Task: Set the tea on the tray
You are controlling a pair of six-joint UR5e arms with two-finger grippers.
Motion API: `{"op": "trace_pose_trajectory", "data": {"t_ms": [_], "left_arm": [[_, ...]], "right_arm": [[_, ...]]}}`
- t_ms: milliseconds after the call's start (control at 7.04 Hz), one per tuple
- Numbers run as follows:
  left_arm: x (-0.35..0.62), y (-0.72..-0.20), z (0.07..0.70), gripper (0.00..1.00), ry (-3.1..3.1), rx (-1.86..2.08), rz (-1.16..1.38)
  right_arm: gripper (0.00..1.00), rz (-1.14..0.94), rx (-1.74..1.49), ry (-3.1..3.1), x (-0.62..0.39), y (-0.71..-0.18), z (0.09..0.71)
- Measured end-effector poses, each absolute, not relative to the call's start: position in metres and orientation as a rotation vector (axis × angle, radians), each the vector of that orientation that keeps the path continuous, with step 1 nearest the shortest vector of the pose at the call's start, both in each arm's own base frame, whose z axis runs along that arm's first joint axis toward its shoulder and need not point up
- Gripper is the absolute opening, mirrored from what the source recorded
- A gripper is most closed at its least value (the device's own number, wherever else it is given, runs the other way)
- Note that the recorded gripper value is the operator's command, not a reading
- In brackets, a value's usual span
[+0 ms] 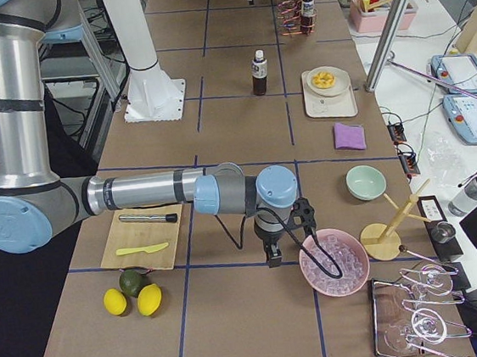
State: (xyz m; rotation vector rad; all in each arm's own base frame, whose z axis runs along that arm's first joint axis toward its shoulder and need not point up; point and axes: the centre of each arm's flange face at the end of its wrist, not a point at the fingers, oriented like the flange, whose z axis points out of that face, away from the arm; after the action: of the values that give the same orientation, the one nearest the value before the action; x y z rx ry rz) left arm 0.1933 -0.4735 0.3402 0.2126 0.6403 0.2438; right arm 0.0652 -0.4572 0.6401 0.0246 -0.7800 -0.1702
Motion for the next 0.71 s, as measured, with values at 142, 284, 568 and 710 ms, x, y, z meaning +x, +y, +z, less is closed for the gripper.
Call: {"op": "trace_pose_trajectory", "data": {"t_ms": [142,284,568,710], "left_arm": [[0.14,-0.489,0.403,1.0,0.603,0.163,0.274],[0.077,-0.507,0.47,1.0,0.596,0.117,0.31],[-0.019,-0.511,0.581,1.0,0.679,0.043,0.305],[-0.048,-0.496,0.616,1.0,0.706,0.017,0.254]], "right_arm": [[1.0,-0.173,0.028,-0.78,0.065,-0.458,0.639],[1.0,-0.175,0.033,-0.78,0.065,-0.459,0.636],[1.0,-0.181,0.044,-0.78,0.064,-0.462,0.63],[0.99,-0.19,0.06,-0.78,0.062,-0.465,0.621]]}}
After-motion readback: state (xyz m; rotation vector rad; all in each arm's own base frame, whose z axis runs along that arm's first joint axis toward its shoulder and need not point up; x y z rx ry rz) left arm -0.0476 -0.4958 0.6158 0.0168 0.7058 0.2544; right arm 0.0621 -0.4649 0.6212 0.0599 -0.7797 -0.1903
